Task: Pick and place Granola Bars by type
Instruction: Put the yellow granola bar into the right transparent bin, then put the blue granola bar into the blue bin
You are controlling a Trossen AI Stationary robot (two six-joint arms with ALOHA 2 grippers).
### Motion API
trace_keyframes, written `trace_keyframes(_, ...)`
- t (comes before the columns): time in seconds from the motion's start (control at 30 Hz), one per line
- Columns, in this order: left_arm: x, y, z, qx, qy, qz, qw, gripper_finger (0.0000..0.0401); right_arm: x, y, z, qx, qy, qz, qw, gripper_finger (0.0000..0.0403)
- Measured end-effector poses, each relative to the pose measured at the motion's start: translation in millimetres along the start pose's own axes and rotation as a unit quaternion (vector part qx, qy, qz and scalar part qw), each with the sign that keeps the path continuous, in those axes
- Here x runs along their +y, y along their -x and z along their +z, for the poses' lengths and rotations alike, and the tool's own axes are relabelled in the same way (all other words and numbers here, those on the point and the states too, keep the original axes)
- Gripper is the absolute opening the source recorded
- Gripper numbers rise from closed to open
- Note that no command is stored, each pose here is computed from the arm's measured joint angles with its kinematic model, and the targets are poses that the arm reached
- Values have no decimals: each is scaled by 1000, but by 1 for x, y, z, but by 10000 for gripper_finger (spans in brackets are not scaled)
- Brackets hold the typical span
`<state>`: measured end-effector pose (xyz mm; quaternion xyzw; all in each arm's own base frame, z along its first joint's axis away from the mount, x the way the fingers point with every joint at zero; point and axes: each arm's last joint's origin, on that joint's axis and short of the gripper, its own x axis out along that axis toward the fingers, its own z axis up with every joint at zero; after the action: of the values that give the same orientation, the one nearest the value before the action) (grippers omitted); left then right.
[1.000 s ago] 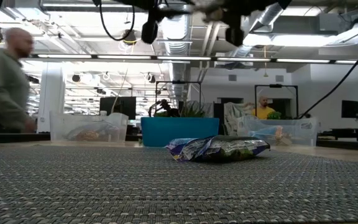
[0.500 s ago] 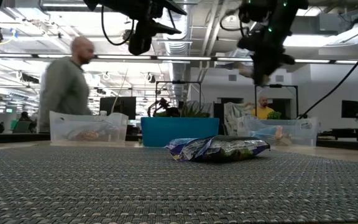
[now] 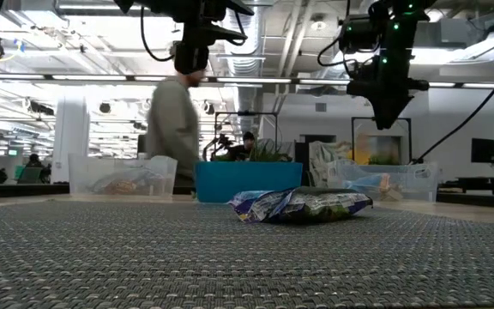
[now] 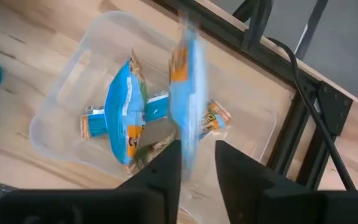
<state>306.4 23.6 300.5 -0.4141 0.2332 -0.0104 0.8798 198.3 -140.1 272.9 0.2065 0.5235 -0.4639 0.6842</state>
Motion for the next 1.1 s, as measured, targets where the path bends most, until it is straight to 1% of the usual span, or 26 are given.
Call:
trace_keyframes(0.2, -2, -1, -6, 16, -22, 3, 1000, 132, 0, 0, 0, -1, 5, 1, 1000, 155)
trace_keyframes(0.27, -2, -2, -10, 32, -21, 10, 999, 132, 4, 1, -1, -4, 11, 5, 1000, 179)
trace_keyframes(0.3, -2, -3, -14, 50, -19, 12, 998, 132, 6, 2, -1, -7, 21, 9, 1000, 191)
trace_keyframes(0.37, -2, -3, -27, 107, -22, 15, 994, 132, 13, 5, -3, -13, 46, 16, 999, 211)
trace_keyframes(0.43, -2, -1, -44, 183, -22, 27, 982, 132, 20, 8, -7, -18, 68, 24, 997, 226)
trace_keyframes(0.5, -2, 3, -65, 260, -32, 56, 964, 132, 27, 11, -10, -21, 90, 31, 995, 236)
trace_keyframes(0.57, -2, 10, -87, 334, -61, 93, 936, 132, 34, 14, -14, -26, 109, 37, 993, 240)
trace_keyframes(0.63, -3, 19, -107, 397, -106, 136, 901, 132, 41, 18, -17, -33, 123, 45, 991, 239)
trace_keyframes(0.7, -4, 29, -124, 448, -159, 177, 862, 132, 48, 20, -20, -39, 135, 53, 989, 239)
trace_keyframes(0.77, -5, 38, -136, 481, -211, 216, 823, 132, 53, 23, -23, -46, 145, 60, 987, 239)
trace_keyframes(0.83, -8, 44, -146, 495, -262, 234, 795, 132, 57, 25, -25, -51, 152, 65, 985, 240)
trace_keyframes(0.9, -11, 44, -154, 497, -306, 229, 779, 132, 60, 27, -27, -55, 158, 69, 984, 240)
trace_keyframes(0.97, -11, 42, -161, 496, -340, 213, 770, 132, 63, 28, -28, -59, 162, 73, 982, 240)
trace_keyframes(1.0, -10, 40, -165, 492, -351, 204, 770, 132, 64, 28, -29, -60, 164, 74, 982, 240)
trace_keyframes(1.1, -6, 33, -175, 477, -366, 181, 779, 132, 66, 29, -30, -60, 169, 76, 981, 240)
